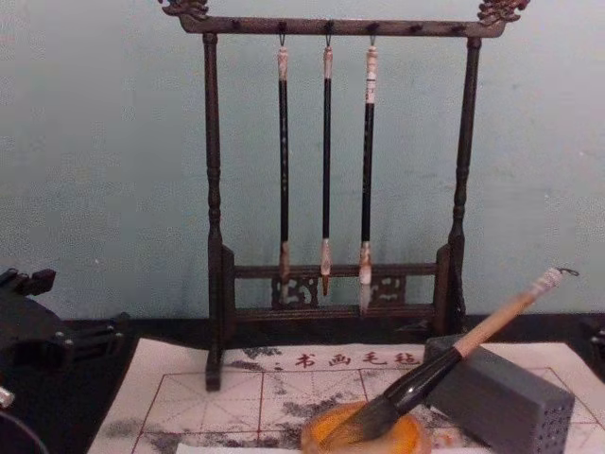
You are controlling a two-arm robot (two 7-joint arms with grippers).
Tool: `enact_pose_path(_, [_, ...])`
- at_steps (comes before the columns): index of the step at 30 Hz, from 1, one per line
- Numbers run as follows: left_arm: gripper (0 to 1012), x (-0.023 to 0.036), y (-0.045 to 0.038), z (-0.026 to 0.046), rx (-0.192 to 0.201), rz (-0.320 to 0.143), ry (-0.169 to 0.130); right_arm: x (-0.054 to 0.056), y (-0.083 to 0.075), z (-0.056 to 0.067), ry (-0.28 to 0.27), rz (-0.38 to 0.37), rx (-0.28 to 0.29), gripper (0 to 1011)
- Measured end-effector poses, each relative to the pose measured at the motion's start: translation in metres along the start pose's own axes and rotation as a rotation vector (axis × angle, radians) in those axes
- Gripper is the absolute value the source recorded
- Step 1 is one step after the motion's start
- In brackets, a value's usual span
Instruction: Pick up the brush from the inkstone, write on the paper, then place the brush back to its original position.
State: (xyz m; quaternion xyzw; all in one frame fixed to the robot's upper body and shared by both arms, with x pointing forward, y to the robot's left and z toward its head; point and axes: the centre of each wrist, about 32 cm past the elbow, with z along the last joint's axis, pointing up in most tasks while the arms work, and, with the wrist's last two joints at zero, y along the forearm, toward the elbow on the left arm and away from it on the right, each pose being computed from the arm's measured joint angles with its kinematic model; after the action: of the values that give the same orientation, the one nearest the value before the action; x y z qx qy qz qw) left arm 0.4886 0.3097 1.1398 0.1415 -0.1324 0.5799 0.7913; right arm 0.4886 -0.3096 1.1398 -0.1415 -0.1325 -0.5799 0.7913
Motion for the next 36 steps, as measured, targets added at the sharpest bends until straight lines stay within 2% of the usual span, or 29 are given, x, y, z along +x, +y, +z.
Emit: enact_pose_path(36, [1001,0.0000,0.0000,0.0000,0.000,0.000,0.000,0.0013,-0.0002,0.0001,0.009,0.001,-0.001,1003])
